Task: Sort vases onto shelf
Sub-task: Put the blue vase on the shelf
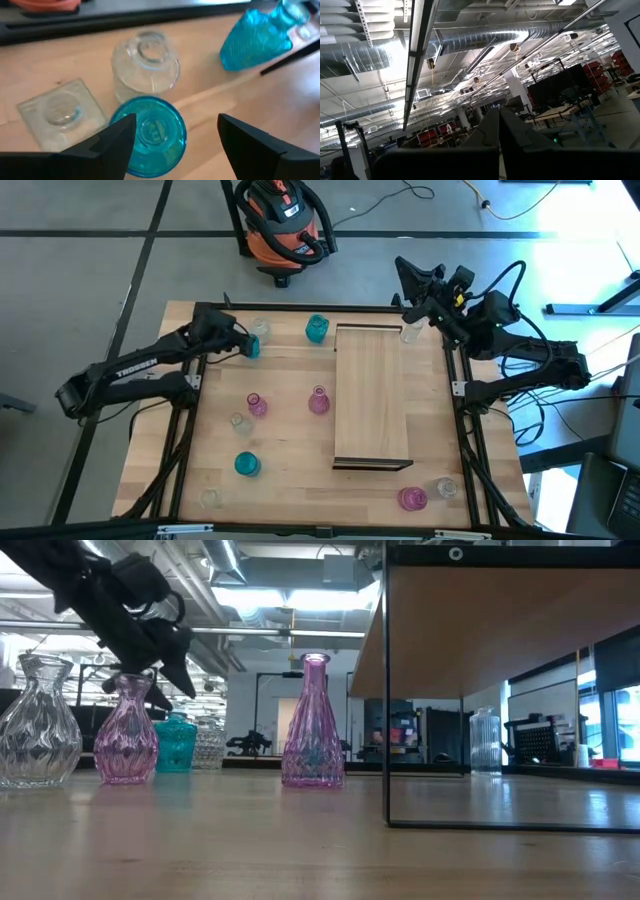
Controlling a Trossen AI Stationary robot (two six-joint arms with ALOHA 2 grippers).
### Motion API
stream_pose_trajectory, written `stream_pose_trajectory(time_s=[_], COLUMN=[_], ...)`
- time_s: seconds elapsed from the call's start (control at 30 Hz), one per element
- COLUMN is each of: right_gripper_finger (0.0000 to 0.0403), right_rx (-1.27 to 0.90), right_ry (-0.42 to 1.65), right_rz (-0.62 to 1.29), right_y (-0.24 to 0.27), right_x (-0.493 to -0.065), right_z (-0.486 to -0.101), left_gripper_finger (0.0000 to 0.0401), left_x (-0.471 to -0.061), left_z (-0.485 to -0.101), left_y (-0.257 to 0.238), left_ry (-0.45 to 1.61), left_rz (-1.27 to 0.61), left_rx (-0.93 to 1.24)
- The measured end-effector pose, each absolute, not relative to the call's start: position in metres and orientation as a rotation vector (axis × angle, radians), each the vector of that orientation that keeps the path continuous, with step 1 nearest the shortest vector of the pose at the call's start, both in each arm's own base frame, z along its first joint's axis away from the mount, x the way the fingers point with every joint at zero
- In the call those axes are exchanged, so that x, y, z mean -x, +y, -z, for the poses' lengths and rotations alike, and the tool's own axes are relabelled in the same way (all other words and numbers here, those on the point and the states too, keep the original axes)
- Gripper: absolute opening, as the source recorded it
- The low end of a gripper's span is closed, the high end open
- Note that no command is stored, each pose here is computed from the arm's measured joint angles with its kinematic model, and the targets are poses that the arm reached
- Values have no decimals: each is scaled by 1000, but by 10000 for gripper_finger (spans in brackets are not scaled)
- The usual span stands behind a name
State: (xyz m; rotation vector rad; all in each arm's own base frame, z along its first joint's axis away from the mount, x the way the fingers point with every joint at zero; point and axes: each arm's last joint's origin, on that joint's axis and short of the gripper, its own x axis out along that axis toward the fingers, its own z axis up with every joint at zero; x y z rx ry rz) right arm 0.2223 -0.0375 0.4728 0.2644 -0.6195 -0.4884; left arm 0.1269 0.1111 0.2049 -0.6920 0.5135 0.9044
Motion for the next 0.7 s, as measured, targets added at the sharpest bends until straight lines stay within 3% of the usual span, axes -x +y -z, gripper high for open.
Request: stream_pose_trajectory(time_s=[0.3,0.7], right_gripper_finger=[1,1], right_rx=[-261,-261], right_ry=[-618,-617], right_rz=[478,478], right_y=[-37,-37], right_x=[-222,-223], right_z=[-473,-473], left_gripper_finger=[273,272], left_x=[-134,-133], left_z=[-197,-196], left_y=[114,108], left_ry=[602,628], left_rz=[-912,-905], left_rx=[590,613])
